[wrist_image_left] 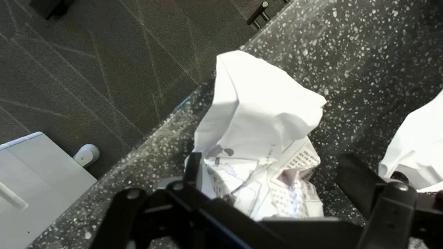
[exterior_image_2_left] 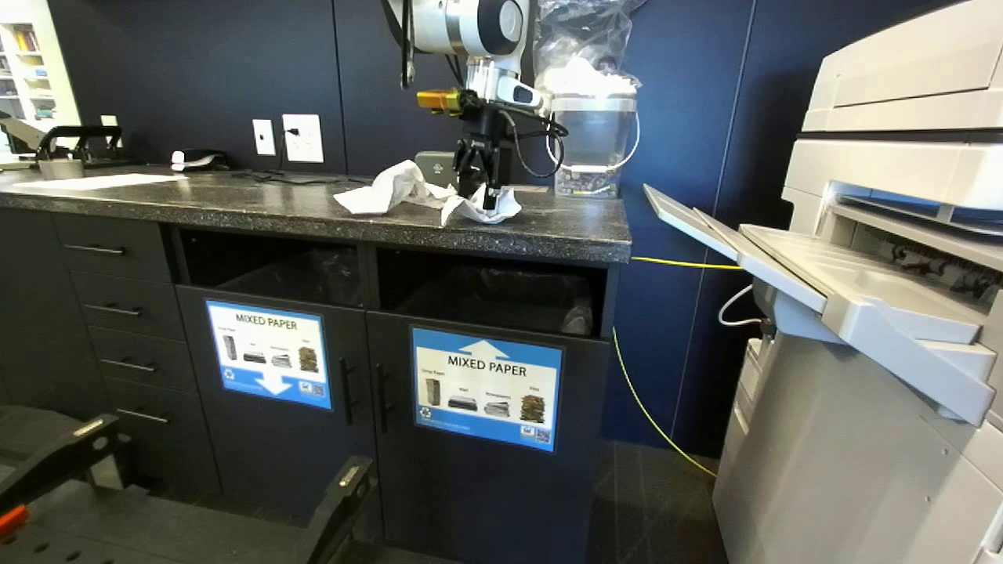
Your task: Throw two of the papers on the tabletop into the bin on the right
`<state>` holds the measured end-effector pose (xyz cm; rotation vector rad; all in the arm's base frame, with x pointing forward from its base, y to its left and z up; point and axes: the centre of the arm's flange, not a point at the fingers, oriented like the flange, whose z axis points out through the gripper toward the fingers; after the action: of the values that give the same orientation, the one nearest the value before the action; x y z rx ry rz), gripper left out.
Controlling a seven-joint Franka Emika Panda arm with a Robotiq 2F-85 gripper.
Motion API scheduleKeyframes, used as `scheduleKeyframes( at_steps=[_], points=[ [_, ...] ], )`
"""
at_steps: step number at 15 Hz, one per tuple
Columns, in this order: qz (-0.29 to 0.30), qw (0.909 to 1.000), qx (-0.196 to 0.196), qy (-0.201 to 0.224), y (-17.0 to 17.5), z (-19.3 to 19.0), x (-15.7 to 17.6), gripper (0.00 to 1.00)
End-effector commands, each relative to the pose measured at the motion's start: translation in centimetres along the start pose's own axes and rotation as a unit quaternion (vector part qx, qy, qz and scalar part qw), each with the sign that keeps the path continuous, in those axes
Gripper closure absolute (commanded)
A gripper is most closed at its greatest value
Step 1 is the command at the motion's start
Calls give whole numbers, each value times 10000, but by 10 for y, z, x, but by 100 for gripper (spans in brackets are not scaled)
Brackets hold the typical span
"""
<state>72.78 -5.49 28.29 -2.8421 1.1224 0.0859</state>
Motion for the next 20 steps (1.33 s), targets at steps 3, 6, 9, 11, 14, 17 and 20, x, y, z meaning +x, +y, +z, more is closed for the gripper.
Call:
scheduleKeyframes(
  at_steps=[3,6,9,11,14,17,20],
  points=[
    [212,9997,-114,-17,-12,2,13,0],
    [252,9996,-133,-7,-13,5,14,26],
    [282,9995,-155,-29,-13,5,14,49],
    [296,9994,-154,-26,-14,4,14,63],
    [314,9994,-154,-26,-14,3,14,81],
    [322,9994,-155,-37,-14,1,12,92],
    [180,9992,-191,-287,-8,-1,5,99]
  ],
)
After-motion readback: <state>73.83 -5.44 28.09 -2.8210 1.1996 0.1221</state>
